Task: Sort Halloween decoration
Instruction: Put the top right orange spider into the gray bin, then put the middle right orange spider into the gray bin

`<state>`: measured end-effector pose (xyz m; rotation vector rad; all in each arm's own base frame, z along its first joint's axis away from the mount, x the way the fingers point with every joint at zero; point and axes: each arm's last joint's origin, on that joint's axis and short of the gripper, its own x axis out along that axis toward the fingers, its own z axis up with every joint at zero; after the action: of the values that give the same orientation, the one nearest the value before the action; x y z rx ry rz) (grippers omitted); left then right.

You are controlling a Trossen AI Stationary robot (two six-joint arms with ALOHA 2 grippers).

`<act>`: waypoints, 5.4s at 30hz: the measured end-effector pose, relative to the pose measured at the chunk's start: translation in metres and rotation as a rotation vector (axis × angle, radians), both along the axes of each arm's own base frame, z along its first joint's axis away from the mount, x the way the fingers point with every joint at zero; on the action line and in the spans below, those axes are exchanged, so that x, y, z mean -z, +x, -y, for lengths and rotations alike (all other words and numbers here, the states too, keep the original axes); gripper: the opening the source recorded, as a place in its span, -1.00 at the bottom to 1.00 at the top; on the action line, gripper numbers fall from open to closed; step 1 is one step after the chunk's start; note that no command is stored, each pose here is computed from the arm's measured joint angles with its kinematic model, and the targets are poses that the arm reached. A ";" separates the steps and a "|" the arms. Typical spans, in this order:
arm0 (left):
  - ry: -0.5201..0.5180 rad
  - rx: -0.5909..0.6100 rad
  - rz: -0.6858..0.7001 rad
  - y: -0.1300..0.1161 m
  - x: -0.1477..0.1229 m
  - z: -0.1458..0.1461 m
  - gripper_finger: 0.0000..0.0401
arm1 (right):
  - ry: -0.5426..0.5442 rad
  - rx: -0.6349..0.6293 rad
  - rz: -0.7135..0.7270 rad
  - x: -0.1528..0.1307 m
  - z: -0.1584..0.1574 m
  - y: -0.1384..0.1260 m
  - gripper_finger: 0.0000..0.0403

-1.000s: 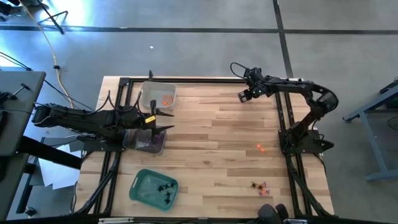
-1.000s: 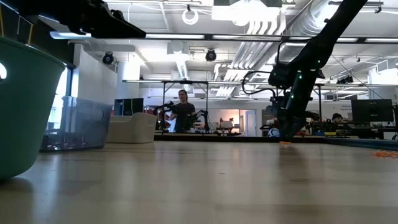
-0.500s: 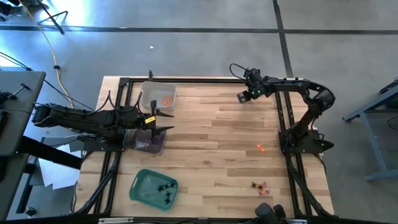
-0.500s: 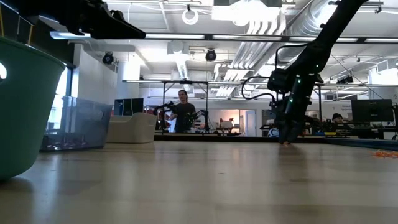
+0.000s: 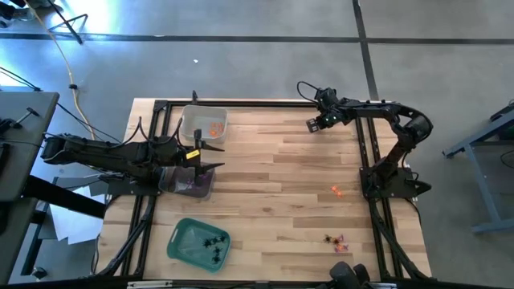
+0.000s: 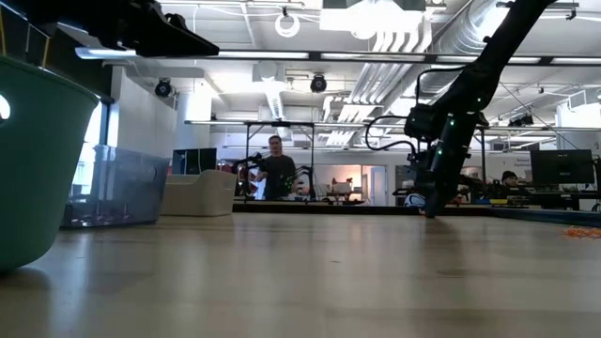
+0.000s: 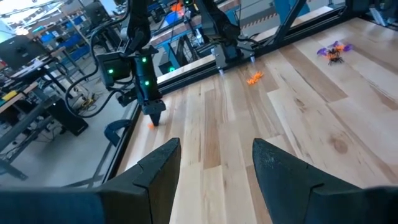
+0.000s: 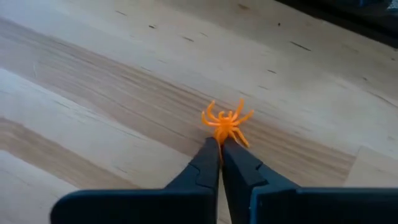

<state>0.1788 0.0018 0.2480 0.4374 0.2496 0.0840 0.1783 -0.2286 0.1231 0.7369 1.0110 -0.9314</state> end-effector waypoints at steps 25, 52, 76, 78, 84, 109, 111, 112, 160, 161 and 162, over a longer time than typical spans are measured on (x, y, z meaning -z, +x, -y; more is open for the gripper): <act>0.016 0.012 0.000 -0.005 -0.002 0.000 -0.07 | -0.249 -0.324 0.509 -0.126 -0.061 0.087 -1.00; -0.011 0.119 -0.040 -0.020 -0.003 0.004 -0.07 | -0.418 -0.739 0.716 -0.116 -0.063 0.304 -1.00; -0.036 0.136 -0.076 -0.021 0.001 0.004 -0.07 | -0.296 -0.703 0.642 -0.047 -0.040 0.345 -1.00; -0.035 0.136 -0.076 -0.021 0.001 0.004 -0.07 | -0.303 -0.701 0.631 -0.045 -0.040 0.345 -1.00; -0.035 0.145 -0.086 -0.021 0.002 0.006 -0.07 | -0.293 -0.693 0.624 -0.037 -0.040 0.347 -1.00; -0.046 0.144 -0.093 -0.021 0.002 0.006 -0.07 | -0.305 -0.720 0.686 -0.038 -0.040 0.350 -0.32; -0.048 0.143 -0.093 -0.021 0.002 0.006 -0.07 | -0.310 -0.720 0.691 -0.038 -0.040 0.350 -0.29; -0.052 0.142 -0.092 -0.021 0.002 0.006 -0.07 | -0.313 -0.720 0.695 -0.039 -0.040 0.350 -0.29; -0.021 -0.003 -0.024 -0.022 -0.004 0.001 -0.07 | 0.112 -0.410 -0.254 -0.167 -0.129 0.058 -0.57; -0.019 -0.011 -0.011 -0.021 -0.005 0.001 -0.07 | 0.116 -0.372 -0.229 -0.160 -0.136 0.047 -0.57; -0.019 -0.014 -0.003 -0.020 -0.006 0.001 -0.07 | 0.118 -0.335 -0.196 -0.154 -0.142 0.036 -0.57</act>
<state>0.1592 0.0007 0.2537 0.4172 0.2564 0.0947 0.2144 -0.0865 0.2769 0.5572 1.3258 -0.6648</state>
